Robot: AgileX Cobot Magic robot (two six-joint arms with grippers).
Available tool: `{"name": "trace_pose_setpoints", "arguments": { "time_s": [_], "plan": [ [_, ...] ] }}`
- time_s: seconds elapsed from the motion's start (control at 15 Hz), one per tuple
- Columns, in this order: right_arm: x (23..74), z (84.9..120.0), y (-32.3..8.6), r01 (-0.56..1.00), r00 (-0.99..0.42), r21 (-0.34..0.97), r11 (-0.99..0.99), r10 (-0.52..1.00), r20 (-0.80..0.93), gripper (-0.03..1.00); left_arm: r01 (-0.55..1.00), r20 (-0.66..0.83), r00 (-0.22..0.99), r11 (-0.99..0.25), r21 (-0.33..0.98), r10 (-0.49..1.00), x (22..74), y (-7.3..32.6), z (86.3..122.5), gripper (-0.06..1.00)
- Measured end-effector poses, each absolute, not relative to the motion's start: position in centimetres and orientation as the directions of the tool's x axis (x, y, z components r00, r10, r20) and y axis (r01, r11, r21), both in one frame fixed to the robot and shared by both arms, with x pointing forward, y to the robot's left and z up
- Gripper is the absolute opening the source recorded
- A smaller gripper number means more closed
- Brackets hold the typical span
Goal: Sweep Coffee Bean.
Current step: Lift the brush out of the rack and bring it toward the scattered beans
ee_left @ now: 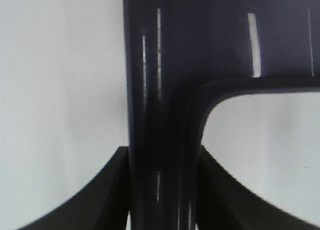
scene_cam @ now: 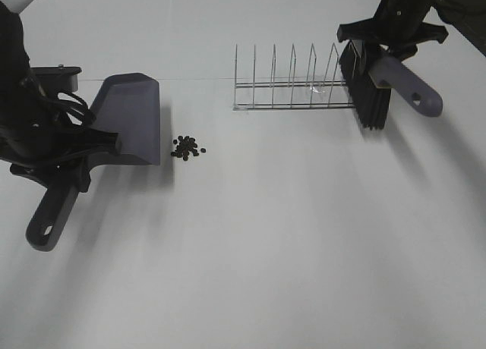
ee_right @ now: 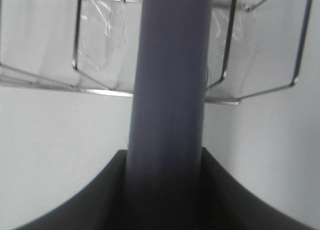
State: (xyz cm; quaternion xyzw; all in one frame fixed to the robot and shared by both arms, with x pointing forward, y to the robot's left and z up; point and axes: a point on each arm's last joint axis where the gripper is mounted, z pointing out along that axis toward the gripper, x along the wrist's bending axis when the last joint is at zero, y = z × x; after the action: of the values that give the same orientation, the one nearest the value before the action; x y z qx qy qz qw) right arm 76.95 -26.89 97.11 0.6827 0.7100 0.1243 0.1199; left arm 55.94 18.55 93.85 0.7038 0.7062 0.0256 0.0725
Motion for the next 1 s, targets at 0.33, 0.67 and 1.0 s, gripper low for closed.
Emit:
{"name": "trace_pose_setpoints", "arguments": {
  "time_s": [0.33,0.67,1.0],
  "plan": [
    [76.4,103.1,-26.9,0.884,-0.015,0.468,0.003,1.000,0.022,0.28,0.990,-0.063,0.004,0.005,0.139,0.998,55.9,18.6,93.9,0.32],
    [73.1,109.6,-26.2,0.848,-0.027,0.529,-0.023,0.996,0.087,0.28,0.990,-0.054,0.010,-0.003,0.139,0.999,56.0,18.6,93.8,0.32],
    [68.3,107.7,-21.1,0.907,-0.155,0.378,0.185,0.982,-0.108,0.28,0.995,-0.020,0.015,-0.013,0.103,1.000,55.9,18.2,92.5,0.32]
  ]
}}
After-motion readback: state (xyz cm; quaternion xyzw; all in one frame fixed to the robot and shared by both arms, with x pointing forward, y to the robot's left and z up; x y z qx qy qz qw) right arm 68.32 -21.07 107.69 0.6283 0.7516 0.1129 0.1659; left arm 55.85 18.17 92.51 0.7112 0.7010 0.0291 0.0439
